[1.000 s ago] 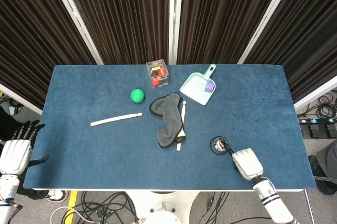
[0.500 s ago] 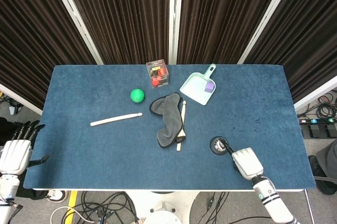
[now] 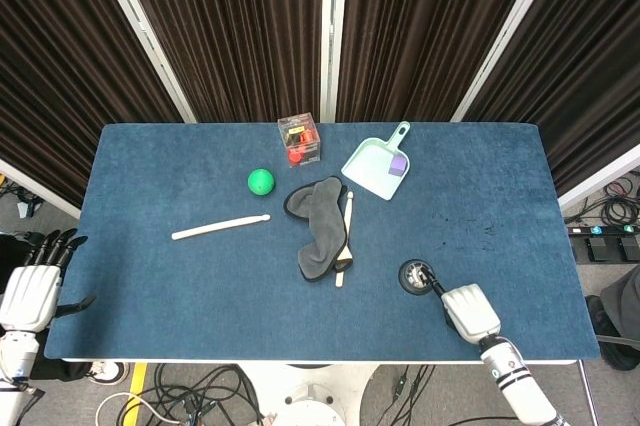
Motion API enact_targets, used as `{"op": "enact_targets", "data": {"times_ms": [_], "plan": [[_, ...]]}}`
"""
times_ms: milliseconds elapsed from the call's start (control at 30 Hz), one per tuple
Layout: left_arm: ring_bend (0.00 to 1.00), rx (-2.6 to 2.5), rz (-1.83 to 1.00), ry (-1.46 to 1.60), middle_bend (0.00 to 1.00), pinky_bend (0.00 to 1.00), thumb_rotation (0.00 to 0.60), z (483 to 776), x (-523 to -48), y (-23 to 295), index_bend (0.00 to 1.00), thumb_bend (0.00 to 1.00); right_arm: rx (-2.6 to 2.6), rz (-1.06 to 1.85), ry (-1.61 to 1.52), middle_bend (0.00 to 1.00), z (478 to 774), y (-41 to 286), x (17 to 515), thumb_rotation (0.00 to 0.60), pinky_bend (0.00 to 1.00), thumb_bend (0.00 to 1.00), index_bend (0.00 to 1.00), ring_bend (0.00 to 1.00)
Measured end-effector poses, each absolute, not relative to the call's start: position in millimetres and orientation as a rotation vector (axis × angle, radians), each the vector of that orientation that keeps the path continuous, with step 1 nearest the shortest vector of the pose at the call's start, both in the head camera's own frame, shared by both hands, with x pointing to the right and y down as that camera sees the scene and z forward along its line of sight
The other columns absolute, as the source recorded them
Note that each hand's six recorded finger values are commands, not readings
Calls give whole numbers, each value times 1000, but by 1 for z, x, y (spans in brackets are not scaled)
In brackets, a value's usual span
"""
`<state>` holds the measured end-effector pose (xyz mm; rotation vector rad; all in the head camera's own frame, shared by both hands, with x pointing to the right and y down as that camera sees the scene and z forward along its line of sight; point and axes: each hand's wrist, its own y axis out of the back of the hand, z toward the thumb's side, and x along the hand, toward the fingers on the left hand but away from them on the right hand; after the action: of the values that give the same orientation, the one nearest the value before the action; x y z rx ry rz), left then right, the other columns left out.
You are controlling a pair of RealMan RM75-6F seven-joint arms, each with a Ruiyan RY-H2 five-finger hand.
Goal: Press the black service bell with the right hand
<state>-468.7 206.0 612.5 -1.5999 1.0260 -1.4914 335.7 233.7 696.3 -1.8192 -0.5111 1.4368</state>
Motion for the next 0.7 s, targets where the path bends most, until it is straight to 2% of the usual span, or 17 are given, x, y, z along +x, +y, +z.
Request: {"op": "enact_targets", "data": {"times_ms": [167,233,267,300,333,367,400,467,533,600,700], "plan": [[13,-1603,-1484,1019,66,151,600,612,-465,206,150,89,-1753,1367,-636,1000,665,212,341,600,826,1000,1,854],[13,-1604,-1482,1017,66,151,600,612,-464,205,150,89,-1707,1346,-698,971,649,201,349,600,810,1000,2,817],[13,-1605,-1480,1016,67,151,600,612,-463,205,150,89,-1683,1342,-724,866,642,196,354,600,743,991,3,715],[13,-1606,-1478,1015,67,151,600,611,-462,205,150,89,-1651,1346,-756,670,634,190,362,600,607,921,2,536],[13,-1607,-1476,1014,67,151,600,611,-460,205,150,90,-1631,1355,-775,454,631,187,368,600,457,810,1,347],[13,-1608,-1474,1013,66,151,600,611,-459,204,150,90,-1619,1369,-786,214,629,186,372,600,269,627,0,152],[13,-1609,-1471,1013,66,151,600,611,-458,204,150,90,-1606,1400,-789,58,630,186,378,600,122,448,0,30],[13,-1609,-1464,1010,67,151,600,610,-456,203,150,89,-1574,1454,-784,0,630,185,389,600,10,234,0,0],[13,-1605,-1460,1005,67,151,600,608,-455,202,150,89,-1533,1495,-786,0,628,184,398,600,0,129,0,0],[13,-1603,-1463,1003,67,151,600,608,-455,202,150,89,-1512,1502,-803,0,625,182,402,600,0,86,0,0],[13,-1601,-1468,1007,66,151,600,607,-457,203,150,89,-1509,1503,-836,0,622,181,405,600,0,82,0,0]]}}
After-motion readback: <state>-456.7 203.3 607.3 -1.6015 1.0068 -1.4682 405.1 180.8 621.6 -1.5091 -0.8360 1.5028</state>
